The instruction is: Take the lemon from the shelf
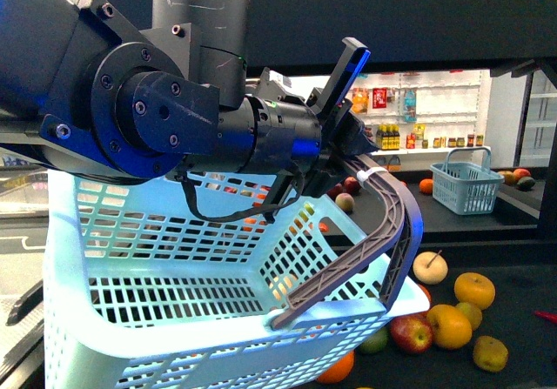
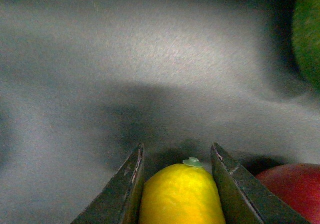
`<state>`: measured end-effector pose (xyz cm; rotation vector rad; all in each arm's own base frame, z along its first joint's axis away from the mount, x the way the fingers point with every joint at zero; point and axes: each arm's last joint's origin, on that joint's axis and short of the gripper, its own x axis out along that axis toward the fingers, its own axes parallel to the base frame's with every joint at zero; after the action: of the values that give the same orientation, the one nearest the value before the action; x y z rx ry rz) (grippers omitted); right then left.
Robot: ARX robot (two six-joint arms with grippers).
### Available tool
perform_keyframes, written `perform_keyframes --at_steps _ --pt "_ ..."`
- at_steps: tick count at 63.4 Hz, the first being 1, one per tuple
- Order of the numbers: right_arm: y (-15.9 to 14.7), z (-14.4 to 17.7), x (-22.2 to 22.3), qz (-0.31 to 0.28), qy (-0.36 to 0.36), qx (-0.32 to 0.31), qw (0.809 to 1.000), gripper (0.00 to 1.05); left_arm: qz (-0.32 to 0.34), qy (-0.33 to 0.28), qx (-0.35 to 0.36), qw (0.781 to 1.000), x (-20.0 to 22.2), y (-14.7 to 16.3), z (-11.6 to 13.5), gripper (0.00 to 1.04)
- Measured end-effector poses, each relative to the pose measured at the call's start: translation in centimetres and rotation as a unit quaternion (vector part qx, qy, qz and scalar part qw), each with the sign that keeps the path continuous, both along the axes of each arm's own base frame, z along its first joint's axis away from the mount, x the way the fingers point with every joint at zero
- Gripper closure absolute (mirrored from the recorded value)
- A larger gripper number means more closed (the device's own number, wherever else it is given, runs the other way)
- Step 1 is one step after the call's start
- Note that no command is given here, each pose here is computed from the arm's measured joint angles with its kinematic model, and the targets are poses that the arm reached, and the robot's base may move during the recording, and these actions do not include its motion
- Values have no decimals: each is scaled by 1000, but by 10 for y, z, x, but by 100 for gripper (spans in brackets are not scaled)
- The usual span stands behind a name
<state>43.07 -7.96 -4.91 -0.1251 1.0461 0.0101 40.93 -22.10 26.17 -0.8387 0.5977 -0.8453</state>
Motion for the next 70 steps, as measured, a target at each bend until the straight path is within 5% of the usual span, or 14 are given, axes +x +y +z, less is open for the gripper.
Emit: perform_keyframes --at_steps 28,41,57,70 --pt "-2 74 18 -38 -92 32 994 70 0 0 0 1000 0 0 0 97" --pt "3 151 35 -71 -175 87 978 70 0 0 0 1000 0 0 0 97" --pt "44 246 54 -85 -265 175 945 70 0 0 0 1000 0 0 0 97" --pt "84 264 66 -92 -272 223 932 70 0 0 0 1000 0 0 0 97"
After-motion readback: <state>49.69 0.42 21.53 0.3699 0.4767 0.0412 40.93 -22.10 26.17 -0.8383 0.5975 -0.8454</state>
